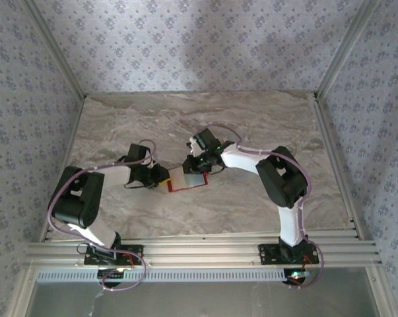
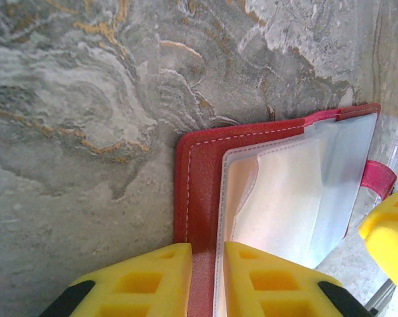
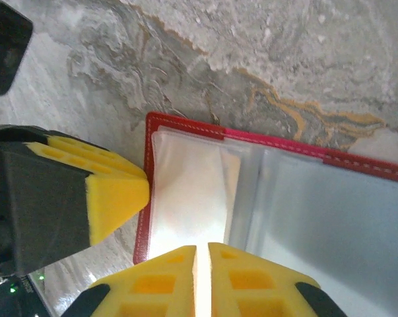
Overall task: Put the credit cards into the card holder
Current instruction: Flip over the card slot in the card holder.
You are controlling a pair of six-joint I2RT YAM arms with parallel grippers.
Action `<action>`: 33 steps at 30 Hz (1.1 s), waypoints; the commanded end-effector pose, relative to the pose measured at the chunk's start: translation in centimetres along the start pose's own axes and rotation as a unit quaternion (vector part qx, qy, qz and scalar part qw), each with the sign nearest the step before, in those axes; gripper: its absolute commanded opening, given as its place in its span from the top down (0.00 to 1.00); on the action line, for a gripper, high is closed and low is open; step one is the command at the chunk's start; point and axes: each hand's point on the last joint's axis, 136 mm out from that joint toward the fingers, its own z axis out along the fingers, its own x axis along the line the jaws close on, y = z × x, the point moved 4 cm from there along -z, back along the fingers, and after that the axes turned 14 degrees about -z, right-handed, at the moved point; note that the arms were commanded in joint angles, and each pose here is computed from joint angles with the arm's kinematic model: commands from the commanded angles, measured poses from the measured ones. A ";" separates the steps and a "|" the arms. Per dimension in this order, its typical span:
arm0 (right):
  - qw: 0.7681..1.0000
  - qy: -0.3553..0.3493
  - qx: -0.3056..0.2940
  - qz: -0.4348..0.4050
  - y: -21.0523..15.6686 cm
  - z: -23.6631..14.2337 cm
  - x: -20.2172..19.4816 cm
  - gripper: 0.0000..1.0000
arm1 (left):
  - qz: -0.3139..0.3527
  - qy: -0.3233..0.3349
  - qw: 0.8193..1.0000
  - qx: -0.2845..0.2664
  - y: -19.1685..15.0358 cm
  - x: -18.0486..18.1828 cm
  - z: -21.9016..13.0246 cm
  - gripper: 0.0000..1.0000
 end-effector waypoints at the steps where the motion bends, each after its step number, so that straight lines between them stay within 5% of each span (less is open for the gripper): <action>1: 0.999 -0.020 0.032 -0.005 -1.8 1.3 -0.1 0.86 | -0.015 0.033 0.999 0.004 -0.5 1.6 0.3 0.78; 15: 0.999 -0.012 0.038 -0.020 -1.8 3.0 1.4 0.85 | -0.003 0.044 0.999 0.013 -0.8 1.5 0.9 0.78; 23: 0.995 -0.096 -0.001 -0.038 0.5 -4.0 0.2 0.66 | 0.029 0.054 0.998 0.024 -1.6 0.6 1.6 0.78; 33: 0.951 -0.308 0.003 0.007 2.6 -13.5 -8.3 0.48 | 0.030 0.057 0.997 0.033 -1.9 0.6 2.1 0.78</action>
